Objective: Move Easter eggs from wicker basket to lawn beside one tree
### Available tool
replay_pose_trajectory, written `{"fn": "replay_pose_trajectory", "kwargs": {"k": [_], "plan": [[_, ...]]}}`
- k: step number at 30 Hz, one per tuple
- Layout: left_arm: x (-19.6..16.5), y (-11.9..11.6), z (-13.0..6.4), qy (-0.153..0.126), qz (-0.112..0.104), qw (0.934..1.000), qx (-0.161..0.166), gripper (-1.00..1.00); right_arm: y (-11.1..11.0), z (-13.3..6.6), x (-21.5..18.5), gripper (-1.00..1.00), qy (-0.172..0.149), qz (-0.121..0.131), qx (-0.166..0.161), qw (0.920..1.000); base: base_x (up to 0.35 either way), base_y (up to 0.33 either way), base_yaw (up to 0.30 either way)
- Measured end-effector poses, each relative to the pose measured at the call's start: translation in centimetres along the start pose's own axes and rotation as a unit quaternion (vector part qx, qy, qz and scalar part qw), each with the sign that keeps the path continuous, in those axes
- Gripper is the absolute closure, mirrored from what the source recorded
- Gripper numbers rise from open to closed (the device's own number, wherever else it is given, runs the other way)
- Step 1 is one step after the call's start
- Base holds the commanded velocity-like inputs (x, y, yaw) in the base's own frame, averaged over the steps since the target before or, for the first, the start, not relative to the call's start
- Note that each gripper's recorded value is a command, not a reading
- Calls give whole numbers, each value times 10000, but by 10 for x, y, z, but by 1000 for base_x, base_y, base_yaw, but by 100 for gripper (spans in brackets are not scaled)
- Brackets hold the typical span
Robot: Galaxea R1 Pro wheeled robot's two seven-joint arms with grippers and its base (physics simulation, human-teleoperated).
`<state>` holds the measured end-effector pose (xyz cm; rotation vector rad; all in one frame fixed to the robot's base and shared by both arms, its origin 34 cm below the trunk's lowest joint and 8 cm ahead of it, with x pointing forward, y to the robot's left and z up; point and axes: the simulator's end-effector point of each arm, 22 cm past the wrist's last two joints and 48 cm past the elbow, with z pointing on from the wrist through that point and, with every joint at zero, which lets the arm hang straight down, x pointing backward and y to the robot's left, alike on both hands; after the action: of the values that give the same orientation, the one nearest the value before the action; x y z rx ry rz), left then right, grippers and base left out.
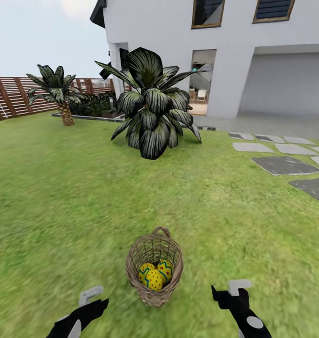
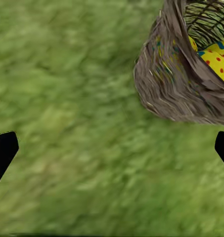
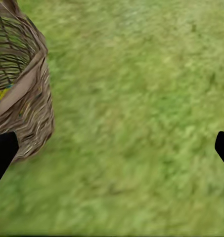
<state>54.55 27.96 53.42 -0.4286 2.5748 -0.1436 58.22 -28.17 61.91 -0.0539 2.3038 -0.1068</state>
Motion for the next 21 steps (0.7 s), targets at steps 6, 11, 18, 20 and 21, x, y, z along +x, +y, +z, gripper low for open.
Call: {"fn": "replay_pose_trajectory", "kwargs": {"k": [6, 11, 18, 20, 21], "plan": [[2, 0, 0, 22, -18, 10000, -2, -100, 1, 0, 3, -100, 25, -1, -7, 10000, -67, -262, 289], [4, 1, 1, 42, -26, 10000, -7, -100, 0, 0, 3, -100, 32, -2, -5, 10000, -92, -309, 291], [4, 1, 1, 43, -29, 10000, -9, -100, 1, 0, 4, -100, 36, -5, -6, 10000, -85, -320, 292], [4, 1, 1, 40, -27, 10000, -6, -100, 1, 1, 9, -100, 83, -15, -13, 10000, -16, -333, 292], [4, 1, 1, 38, -29, 10000, -5, -100, 2, 1, 11, -100, 108, -19, -14, 9999, -8, -335, 292]]}}
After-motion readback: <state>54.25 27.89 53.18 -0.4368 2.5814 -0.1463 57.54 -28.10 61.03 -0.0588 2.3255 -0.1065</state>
